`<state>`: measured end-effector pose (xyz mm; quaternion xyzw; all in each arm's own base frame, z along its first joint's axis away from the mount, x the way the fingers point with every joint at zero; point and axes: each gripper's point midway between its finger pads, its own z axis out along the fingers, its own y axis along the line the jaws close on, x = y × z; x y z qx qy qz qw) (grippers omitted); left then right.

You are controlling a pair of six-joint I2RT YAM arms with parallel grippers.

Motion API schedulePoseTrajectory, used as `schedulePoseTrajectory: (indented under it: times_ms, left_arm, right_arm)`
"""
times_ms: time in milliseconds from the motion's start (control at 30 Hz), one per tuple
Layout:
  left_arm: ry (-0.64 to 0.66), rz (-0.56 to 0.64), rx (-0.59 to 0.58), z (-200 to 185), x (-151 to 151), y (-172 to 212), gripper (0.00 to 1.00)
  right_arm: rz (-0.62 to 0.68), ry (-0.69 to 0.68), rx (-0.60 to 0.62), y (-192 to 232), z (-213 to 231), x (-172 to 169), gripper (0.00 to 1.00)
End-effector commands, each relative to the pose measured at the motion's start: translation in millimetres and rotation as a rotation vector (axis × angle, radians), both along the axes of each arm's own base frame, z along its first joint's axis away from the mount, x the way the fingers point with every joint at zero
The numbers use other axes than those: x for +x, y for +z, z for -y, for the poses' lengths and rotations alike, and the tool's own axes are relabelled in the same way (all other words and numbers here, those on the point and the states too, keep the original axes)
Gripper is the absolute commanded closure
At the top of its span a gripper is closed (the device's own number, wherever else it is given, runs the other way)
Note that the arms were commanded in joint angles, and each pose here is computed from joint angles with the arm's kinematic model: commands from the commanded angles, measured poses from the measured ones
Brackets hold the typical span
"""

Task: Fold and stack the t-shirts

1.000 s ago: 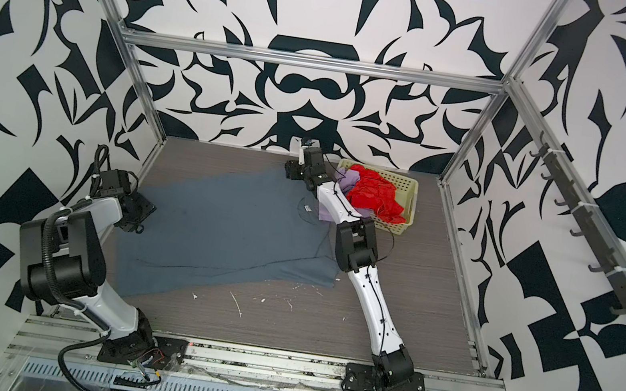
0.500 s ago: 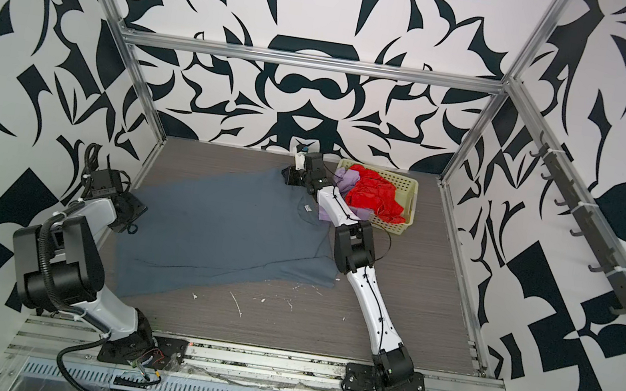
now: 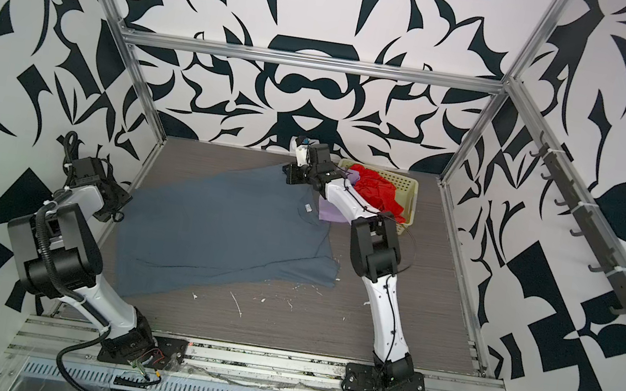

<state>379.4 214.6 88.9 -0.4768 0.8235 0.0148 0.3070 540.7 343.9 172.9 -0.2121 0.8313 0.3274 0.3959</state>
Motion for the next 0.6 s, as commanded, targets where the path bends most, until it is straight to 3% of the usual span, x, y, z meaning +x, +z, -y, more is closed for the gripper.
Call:
schedulePoseTrajectory:
  times_ms: [0,100,300,433,567]
  left_arm:
    - [-0.009,0.004,-0.067,10,1,-5,0.42]
    - [-0.014,0.009,-0.093,16,-2,-6,0.42]
    - [-0.016,0.03,-0.144,29,-8,-10,0.42]
    - [-0.052,0.015,-0.188,37,-2,-20,0.44]
    - [-0.103,0.001,-0.15,45,14,-18,0.44]
  right_arm:
    - [0.096,0.038,-0.014,45,12,-38,1.0]
    - [0.03,0.057,-0.059,30,28,-84,1.0]
    - [-0.132,0.06,-0.219,-39,49,-174,1.0]
    - [-0.181,-0.009,-0.213,-59,64,-200,1.0]
    - [-0.191,-0.049,-0.259,-72,78,-220,1.0]
